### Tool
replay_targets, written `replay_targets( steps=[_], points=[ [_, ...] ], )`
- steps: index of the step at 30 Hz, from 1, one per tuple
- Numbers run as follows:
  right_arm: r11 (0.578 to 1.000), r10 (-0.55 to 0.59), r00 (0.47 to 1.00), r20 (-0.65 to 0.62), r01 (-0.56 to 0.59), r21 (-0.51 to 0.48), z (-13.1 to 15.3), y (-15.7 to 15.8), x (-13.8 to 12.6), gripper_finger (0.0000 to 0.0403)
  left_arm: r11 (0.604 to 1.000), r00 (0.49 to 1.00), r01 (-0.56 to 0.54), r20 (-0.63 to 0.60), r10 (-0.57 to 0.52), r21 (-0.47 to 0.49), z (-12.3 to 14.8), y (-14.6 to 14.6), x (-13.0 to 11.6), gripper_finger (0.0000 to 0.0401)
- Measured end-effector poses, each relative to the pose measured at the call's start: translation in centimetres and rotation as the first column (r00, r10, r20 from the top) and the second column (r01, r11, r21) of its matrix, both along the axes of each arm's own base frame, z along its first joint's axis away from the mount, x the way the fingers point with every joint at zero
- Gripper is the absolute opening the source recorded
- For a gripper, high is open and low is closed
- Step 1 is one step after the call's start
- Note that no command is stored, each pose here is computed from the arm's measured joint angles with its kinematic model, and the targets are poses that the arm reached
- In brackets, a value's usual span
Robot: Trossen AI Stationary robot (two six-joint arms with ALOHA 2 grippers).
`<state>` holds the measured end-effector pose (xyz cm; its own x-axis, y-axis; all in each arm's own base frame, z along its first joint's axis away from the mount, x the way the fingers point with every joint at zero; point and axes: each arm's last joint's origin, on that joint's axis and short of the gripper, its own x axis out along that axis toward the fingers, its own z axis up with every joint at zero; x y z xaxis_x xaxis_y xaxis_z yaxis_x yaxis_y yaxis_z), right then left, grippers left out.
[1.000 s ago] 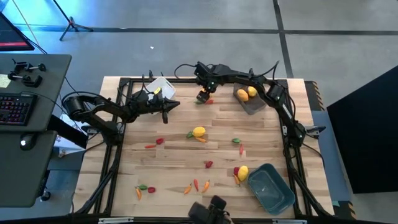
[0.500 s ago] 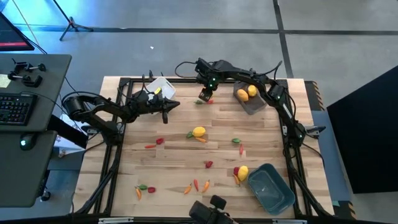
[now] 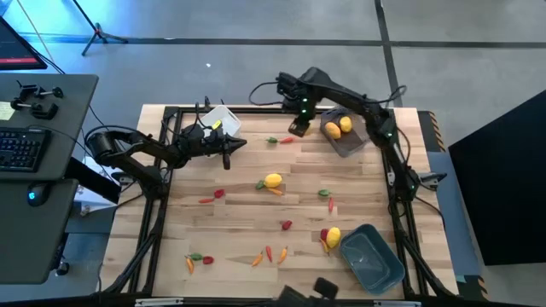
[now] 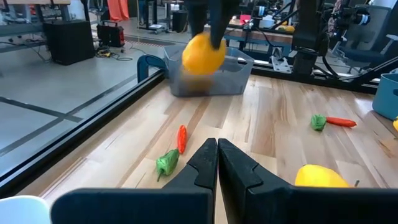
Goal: Sort produce into baskets
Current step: Put the lemon into the black bin
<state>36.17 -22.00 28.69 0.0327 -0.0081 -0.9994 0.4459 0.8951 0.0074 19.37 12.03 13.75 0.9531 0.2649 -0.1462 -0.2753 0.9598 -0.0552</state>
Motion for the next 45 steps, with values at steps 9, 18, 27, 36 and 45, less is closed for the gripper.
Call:
replay_targets(
  steps=[9,18,27,36,45],
  points=[
    [0.948,-0.300,0.952,-0.055,0.291,-0.128,1.7,1.2,-8.3,0.0099,1.000,1.000,-0.004,-0.001,0.004,0.005,0.0,0.0,0.0,0.0000],
    [0.854,-0.508,0.861,0.000,0.504,-0.131,-2.4,1.7,-15.7,0.0098,1.000,1.000,-0.005,-0.005,0.005,0.017,0.0,0.0,0.0,0.0000],
    [0.827,-0.553,0.833,-0.012,0.547,-0.131,-6.2,1.3,-17.8,0.0098,0.999,1.000,-0.005,-0.012,0.005,0.044,0.0,0.0,0.0,0.0000],
    [0.820,-0.550,0.835,0.023,0.545,-0.176,-7.3,0.1,-18.8,0.0098,0.999,1.000,-0.006,-0.011,0.006,0.037,0.0,0.0,0.0,0.0000],
    [0.824,-0.540,0.841,0.032,0.536,-0.185,-7.3,-0.7,-19.4,0.0103,0.999,1.000,-0.006,-0.010,0.006,0.035,0.0,0.0,0.0,0.0000]
  ],
)
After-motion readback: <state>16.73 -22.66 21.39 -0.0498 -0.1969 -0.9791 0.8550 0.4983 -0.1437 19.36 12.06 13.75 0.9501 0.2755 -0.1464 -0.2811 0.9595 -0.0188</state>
